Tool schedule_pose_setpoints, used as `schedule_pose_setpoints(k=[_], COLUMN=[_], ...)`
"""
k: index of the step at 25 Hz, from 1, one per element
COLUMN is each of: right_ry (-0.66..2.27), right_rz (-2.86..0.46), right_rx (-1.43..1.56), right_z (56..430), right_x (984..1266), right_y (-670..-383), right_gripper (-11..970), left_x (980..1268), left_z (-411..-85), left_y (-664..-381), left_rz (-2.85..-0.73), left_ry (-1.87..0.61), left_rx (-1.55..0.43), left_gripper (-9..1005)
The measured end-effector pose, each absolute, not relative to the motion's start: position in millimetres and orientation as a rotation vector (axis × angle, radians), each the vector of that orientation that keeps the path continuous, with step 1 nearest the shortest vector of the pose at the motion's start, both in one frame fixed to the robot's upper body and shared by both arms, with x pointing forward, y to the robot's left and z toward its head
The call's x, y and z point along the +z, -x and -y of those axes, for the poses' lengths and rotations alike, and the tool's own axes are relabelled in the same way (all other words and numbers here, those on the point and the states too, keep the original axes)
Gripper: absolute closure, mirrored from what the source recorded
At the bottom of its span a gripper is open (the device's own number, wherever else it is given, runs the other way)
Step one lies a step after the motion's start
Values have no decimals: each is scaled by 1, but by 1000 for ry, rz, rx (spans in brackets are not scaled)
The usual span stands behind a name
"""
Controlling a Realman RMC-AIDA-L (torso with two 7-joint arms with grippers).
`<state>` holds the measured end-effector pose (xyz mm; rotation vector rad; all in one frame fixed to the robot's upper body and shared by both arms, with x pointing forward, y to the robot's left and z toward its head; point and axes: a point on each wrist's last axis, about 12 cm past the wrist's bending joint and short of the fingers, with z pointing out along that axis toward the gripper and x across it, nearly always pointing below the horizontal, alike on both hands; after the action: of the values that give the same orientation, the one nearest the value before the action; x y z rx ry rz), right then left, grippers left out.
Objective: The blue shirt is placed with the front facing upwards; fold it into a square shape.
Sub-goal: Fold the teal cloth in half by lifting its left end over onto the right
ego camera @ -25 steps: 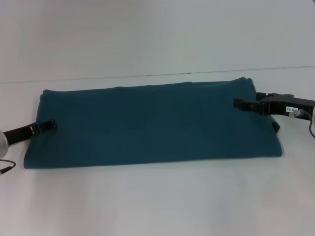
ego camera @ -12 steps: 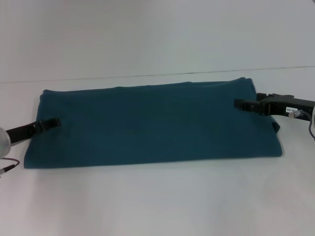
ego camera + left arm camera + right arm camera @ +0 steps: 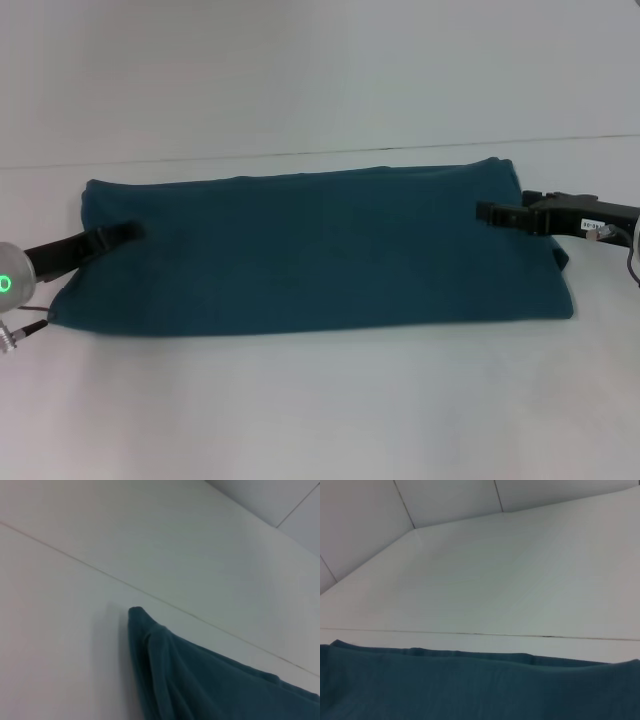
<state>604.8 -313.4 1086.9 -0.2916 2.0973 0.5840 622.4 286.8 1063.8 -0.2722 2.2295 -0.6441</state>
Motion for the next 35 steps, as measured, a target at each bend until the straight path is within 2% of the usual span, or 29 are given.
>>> schedule_pose_setpoints(k=[14,30,35], right_ry=[285,280,288], right_rz=[-2098,-2099,-2104], right_rx=[573,567,565], right_z=[314,313,311], right_x=[1087,1087,1086], right_y=[-606,-608,-608], right_gripper=[30,30,30], left_x=[1068,1072,1071], left_z=[-287,-307,-303], left_y=[-624,-618,-615], left_rz=[-2199,-2121,-2128], left_ry=[291,372,357], left_rx=[-664,-662,-706], left_gripper=[172,171,171])
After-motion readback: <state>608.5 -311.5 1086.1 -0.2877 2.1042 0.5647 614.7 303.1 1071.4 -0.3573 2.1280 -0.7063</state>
